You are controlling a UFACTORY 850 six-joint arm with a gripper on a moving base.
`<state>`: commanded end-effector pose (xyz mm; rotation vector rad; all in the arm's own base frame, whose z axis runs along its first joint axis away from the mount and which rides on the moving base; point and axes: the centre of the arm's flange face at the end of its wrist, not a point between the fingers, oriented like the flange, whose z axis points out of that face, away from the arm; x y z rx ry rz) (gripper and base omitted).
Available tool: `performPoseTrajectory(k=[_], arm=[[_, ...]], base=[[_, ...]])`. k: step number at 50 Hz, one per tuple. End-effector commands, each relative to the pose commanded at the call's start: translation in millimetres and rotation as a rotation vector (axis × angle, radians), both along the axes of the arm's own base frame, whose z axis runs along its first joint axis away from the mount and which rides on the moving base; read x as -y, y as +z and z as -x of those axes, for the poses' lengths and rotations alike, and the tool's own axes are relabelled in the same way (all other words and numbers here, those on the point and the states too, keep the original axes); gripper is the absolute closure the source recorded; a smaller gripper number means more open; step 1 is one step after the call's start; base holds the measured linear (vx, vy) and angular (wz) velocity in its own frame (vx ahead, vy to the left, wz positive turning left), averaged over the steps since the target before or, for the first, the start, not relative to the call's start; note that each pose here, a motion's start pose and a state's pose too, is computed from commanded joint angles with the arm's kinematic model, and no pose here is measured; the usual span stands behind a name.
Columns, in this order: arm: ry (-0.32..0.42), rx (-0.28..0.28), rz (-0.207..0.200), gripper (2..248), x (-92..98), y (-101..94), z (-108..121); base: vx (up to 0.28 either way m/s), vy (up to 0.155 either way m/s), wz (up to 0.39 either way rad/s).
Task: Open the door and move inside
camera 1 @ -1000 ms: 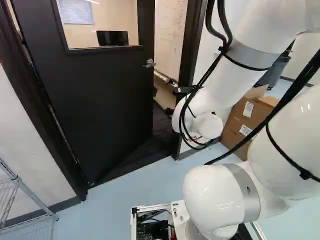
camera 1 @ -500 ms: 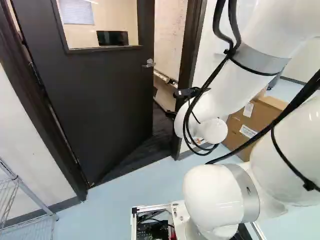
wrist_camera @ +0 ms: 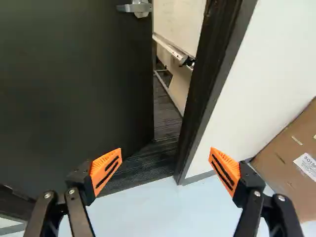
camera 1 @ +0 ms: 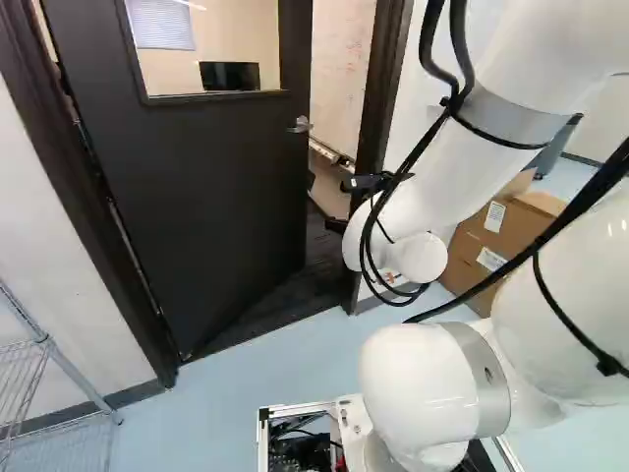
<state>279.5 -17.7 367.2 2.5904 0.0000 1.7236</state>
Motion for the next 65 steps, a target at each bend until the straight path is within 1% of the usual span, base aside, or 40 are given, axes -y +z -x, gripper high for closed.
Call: performPoseTrajectory(k=[16, 44, 65], arm=[[0.0, 0.0, 0.0, 3, 0.0, 0.0, 0.0], [0.0, 0.0, 0.0, 3, 0.0, 0.0, 0.0], [0.0, 0.0, 0.0, 3, 0.0, 0.0, 0.0]], base=[[0.007, 0.071, 0.375], [0.01, 0.111, 0.347], [0.086, 0.069, 0.013]])
